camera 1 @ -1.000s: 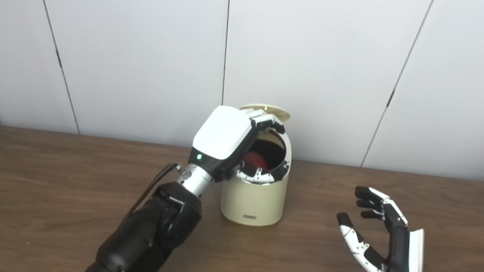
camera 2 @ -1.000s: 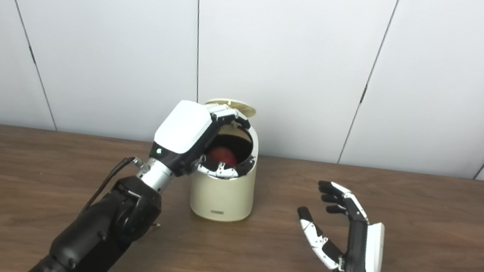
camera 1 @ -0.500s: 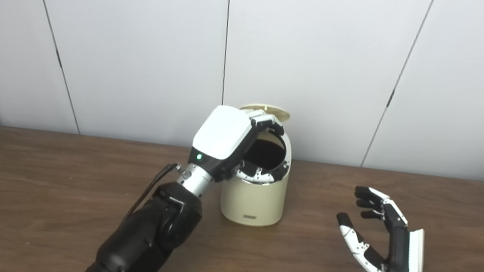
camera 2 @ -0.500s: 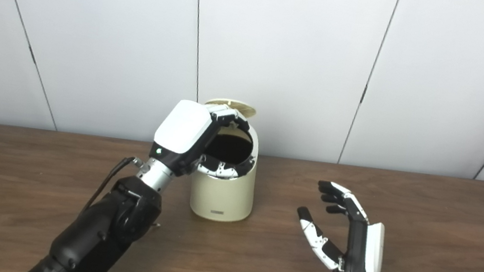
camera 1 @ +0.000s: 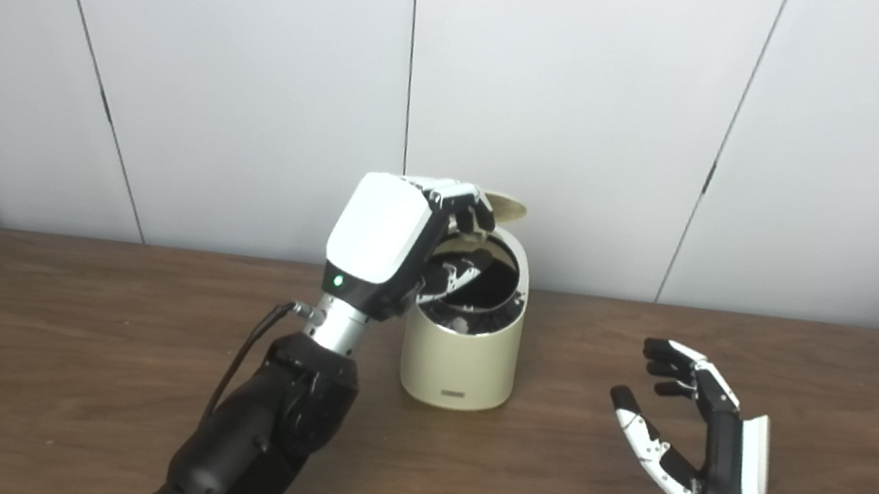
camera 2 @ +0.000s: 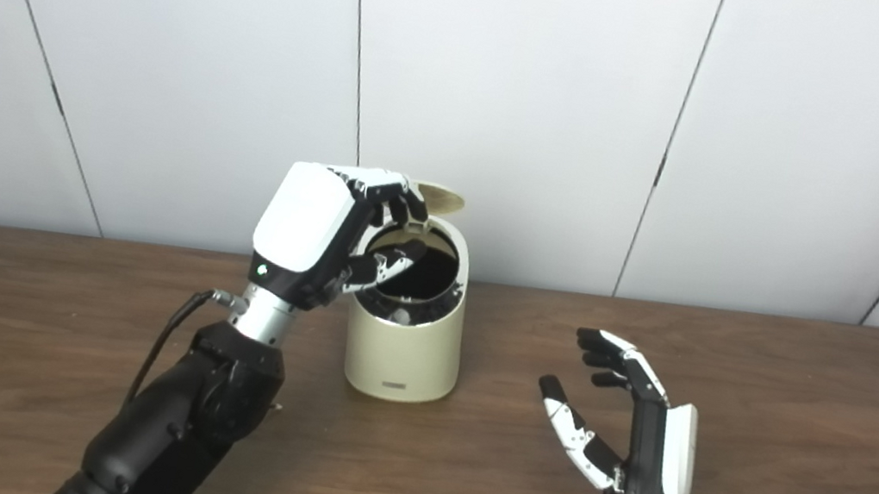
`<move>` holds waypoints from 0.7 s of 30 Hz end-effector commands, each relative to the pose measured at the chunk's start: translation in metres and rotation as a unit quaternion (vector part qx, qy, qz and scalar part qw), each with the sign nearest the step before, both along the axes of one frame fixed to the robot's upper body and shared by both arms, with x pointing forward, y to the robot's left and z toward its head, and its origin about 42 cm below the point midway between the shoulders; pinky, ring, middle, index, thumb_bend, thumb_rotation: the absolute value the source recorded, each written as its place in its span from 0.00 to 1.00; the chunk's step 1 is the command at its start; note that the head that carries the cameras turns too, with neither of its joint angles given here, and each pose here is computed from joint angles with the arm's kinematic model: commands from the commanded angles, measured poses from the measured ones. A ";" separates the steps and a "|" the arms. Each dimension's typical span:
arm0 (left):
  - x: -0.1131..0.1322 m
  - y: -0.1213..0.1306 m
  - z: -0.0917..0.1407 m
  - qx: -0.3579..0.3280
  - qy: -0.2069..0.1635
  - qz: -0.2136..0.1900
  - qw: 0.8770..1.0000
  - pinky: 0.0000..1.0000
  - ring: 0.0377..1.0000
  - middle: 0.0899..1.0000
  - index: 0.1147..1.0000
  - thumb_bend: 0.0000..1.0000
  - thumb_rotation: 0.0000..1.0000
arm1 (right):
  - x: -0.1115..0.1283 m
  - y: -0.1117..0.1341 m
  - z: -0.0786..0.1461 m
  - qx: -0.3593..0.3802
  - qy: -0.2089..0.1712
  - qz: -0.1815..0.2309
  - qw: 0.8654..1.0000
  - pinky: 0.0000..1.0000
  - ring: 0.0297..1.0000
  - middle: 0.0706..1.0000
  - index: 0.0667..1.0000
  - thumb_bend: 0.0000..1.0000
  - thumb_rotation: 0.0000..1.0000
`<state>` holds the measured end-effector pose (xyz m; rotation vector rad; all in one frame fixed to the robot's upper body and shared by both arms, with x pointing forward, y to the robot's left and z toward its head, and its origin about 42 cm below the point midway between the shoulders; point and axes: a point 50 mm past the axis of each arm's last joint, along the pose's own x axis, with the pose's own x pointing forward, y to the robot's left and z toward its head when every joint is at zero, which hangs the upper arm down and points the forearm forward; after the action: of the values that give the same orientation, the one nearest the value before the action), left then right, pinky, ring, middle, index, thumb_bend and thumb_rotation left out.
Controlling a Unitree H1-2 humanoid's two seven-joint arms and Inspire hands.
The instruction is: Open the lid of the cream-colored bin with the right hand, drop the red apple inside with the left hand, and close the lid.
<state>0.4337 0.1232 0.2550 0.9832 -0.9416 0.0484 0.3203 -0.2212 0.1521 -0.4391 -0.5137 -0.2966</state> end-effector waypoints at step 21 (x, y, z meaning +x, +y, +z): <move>-0.093 0.056 -0.004 -0.234 -0.028 -0.114 0.965 0.48 0.54 0.56 0.43 0.48 0.09 | 0.007 0.000 0.004 0.033 -0.057 0.032 0.997 0.62 0.68 0.68 0.67 0.33 0.63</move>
<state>0.3425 0.1751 0.2396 0.4769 -0.9921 0.0874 0.3220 -0.2219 0.1537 -0.3692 -0.5802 -0.2777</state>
